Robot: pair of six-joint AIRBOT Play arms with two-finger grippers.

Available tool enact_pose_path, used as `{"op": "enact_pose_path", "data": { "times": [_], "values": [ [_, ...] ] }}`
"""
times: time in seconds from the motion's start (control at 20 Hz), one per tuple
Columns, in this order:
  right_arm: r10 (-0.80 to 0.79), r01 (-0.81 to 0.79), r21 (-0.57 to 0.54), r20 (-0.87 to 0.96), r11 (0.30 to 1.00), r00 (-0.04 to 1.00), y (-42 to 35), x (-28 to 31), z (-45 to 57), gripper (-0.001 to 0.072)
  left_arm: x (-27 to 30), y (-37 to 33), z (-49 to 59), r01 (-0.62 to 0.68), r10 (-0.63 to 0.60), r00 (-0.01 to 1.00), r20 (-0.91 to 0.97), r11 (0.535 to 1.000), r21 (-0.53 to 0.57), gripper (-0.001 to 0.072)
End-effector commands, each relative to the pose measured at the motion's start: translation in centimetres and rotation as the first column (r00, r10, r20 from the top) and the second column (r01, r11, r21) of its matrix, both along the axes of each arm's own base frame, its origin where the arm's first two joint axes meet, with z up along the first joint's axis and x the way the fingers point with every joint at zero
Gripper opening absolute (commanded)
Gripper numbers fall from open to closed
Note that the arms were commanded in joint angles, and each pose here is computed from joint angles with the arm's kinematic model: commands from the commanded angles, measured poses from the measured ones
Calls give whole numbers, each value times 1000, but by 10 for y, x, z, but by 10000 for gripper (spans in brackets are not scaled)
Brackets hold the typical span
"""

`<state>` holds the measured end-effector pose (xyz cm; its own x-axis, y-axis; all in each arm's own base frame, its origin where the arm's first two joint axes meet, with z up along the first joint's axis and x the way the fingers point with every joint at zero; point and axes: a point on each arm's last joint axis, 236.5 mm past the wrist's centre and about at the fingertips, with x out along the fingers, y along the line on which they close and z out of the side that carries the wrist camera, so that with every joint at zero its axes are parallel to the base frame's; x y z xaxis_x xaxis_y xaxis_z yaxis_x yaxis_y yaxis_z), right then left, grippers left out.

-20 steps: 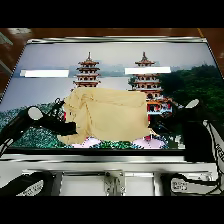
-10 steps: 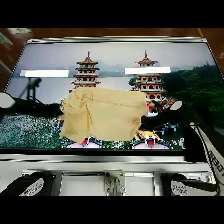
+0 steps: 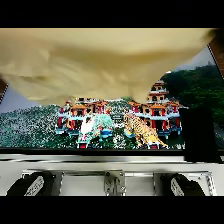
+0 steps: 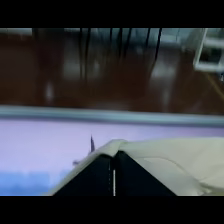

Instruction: Fold the shirts.

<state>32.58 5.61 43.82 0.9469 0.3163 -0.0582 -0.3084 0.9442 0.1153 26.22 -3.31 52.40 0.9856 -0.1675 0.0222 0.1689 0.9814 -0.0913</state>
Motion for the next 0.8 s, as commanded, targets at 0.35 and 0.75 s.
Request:
{"op": "enact_pose_path", "data": {
  "times": [0.35, 0.75],
  "values": [
    [-337, 344, -51, 121, 937, 934, -53, -130, 62, 56, -118, 19, 15, -212, 205, 975, 89, 974, 73, 41],
    [-276, 243, -146, -679, 959, 680, -79, -23, -163, 56, -9, 52, -141, -182, 209, 901, -381, 978, 105, 41]
  ]
}}
